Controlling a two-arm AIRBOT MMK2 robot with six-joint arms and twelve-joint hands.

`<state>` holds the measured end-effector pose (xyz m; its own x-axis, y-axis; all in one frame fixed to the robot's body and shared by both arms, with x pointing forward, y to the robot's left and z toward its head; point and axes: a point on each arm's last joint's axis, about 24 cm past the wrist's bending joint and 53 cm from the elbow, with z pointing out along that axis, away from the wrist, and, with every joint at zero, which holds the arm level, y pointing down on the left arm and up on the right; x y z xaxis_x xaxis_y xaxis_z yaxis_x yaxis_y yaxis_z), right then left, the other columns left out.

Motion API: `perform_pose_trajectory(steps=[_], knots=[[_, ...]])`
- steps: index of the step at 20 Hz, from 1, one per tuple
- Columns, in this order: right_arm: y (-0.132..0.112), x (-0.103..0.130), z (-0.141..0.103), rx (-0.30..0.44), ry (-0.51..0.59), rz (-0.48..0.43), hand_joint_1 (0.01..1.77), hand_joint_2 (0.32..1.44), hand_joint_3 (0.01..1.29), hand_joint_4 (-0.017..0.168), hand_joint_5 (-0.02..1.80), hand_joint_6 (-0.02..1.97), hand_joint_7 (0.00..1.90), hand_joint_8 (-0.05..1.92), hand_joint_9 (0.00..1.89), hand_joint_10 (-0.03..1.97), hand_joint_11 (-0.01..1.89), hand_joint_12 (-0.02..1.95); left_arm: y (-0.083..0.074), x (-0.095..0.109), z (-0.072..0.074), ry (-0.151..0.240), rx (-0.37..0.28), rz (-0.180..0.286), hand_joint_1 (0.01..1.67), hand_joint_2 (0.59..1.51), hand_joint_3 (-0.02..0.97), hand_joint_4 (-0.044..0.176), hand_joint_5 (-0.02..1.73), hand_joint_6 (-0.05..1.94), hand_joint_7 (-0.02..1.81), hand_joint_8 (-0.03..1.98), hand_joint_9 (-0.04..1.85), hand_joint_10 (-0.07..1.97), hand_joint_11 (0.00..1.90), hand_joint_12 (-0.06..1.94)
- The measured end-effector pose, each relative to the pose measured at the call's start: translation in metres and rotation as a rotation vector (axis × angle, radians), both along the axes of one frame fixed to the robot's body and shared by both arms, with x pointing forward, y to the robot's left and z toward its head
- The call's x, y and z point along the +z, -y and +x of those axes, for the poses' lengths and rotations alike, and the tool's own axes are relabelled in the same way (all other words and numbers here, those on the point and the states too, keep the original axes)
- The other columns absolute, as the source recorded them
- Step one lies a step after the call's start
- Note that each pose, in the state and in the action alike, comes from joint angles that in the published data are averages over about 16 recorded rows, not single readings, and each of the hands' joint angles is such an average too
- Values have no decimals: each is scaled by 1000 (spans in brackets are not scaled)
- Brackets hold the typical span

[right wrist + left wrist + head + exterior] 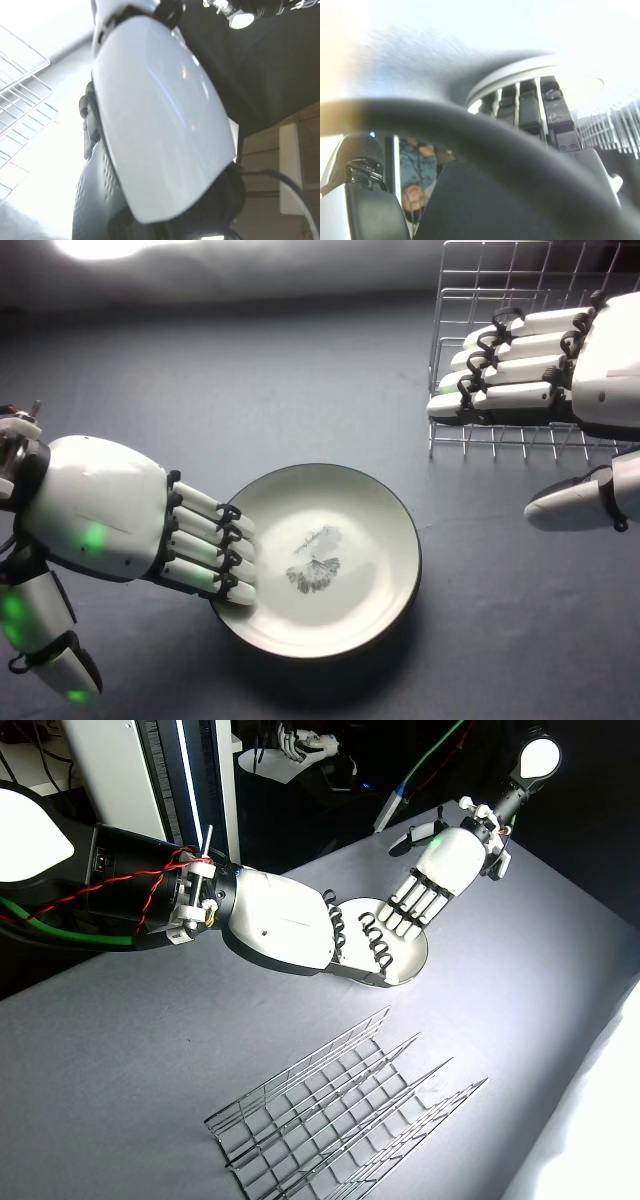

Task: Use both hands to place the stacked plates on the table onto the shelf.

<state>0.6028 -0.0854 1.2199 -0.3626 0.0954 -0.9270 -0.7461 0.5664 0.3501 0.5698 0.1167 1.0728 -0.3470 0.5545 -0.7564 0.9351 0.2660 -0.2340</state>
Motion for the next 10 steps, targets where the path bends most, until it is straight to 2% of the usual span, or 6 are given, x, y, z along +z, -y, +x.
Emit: perform_pose_trajectory(steps=[6,10], knots=[[-1,0,-2,8,0,1,40,1274,14,0,61,16,78,10,61,10,21,157,-3,-7,-1,-4,-2,15,15,888,267,-8,-5,-19,-6,-11,12,5,16,-9],[-2,-1,-3,13,-1,1,51,1278,14,0,51,17,72,9,60,9,21,185,3,-10,-3,1,-14,18,15,889,266,-8,-8,-24,-10,-12,9,5,16,-2]])
